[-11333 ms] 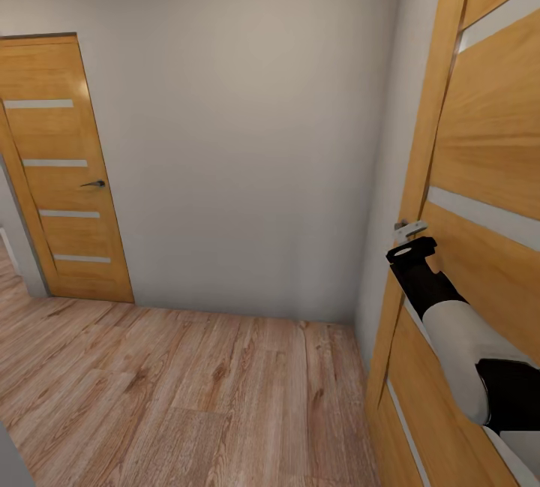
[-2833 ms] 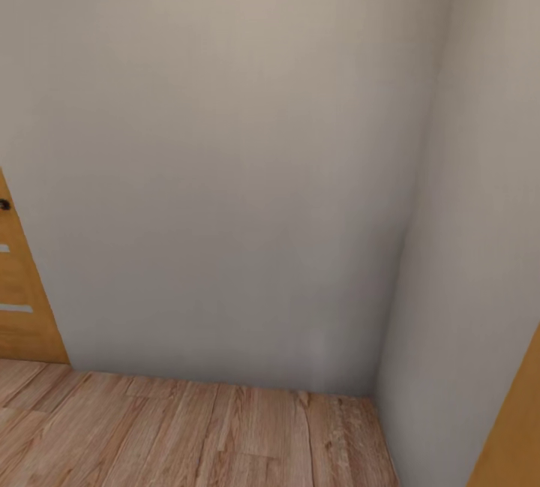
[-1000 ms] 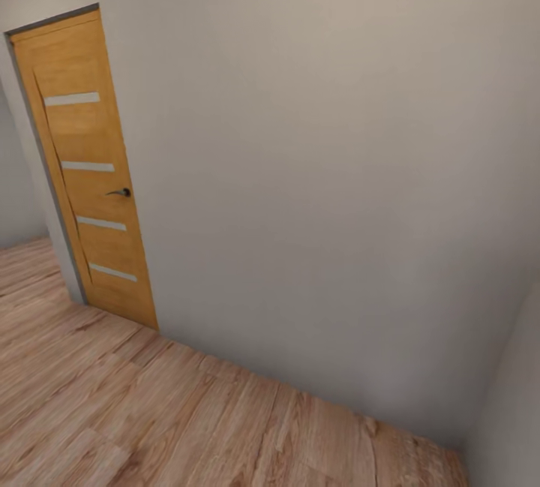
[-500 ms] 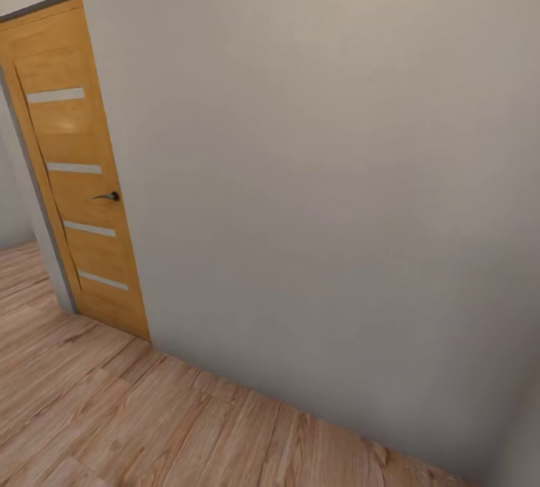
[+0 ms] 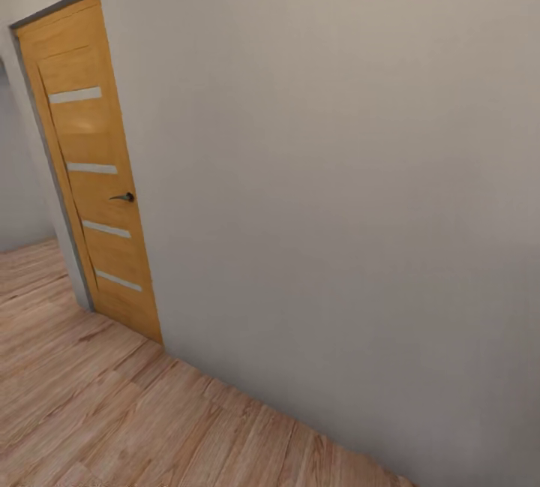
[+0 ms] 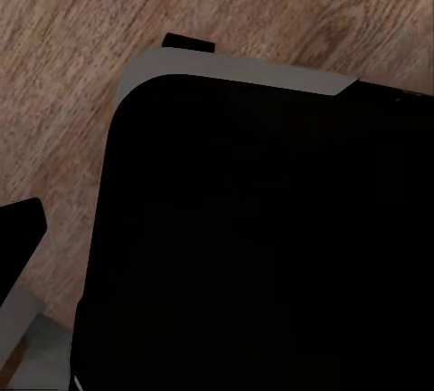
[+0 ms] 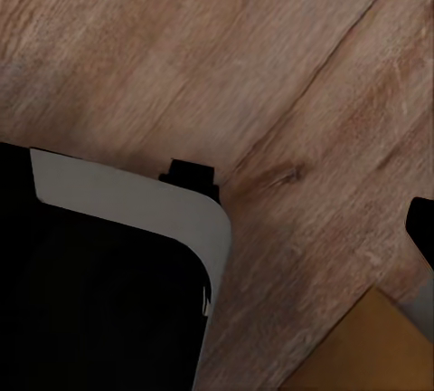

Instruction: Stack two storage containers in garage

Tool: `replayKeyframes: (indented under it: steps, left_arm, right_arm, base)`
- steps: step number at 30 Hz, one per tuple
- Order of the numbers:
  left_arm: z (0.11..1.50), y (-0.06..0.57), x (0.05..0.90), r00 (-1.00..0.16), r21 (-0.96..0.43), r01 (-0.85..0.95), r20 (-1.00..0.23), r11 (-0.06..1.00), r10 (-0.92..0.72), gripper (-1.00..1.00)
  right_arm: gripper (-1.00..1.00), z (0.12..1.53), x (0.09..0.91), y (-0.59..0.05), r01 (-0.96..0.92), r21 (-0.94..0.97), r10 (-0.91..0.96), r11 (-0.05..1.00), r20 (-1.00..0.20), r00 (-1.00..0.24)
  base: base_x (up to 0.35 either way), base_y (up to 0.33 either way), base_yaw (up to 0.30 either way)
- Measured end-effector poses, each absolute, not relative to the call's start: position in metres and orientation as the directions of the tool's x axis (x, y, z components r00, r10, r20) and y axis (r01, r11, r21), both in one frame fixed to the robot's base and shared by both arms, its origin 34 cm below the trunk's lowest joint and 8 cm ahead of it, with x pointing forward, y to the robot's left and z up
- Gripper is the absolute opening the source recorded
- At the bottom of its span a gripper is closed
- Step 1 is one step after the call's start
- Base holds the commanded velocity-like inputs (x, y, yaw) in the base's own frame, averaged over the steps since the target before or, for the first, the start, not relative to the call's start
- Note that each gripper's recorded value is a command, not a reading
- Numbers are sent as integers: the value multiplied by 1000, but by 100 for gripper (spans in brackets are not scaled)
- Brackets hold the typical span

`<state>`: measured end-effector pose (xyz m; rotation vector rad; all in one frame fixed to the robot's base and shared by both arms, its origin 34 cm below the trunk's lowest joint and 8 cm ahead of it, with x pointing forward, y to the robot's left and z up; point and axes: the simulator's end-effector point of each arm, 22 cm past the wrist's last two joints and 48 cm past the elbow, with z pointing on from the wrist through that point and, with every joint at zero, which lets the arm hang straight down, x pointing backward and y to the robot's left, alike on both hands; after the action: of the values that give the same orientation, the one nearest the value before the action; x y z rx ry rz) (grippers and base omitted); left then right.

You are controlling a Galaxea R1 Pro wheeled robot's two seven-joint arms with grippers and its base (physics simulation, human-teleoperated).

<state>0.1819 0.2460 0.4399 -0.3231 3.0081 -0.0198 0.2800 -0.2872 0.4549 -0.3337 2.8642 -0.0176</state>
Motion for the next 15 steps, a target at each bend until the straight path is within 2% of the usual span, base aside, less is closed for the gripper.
replayKeyframes:
  steps: [15]
  left_arm:
    - [440,247,181,-971,-21,-212,-113,977,-213,100]
  right_arm:
    - [100,455,282,-281,-224,-35,-225,974,-263,-938]
  base:
    - [3,0,296]
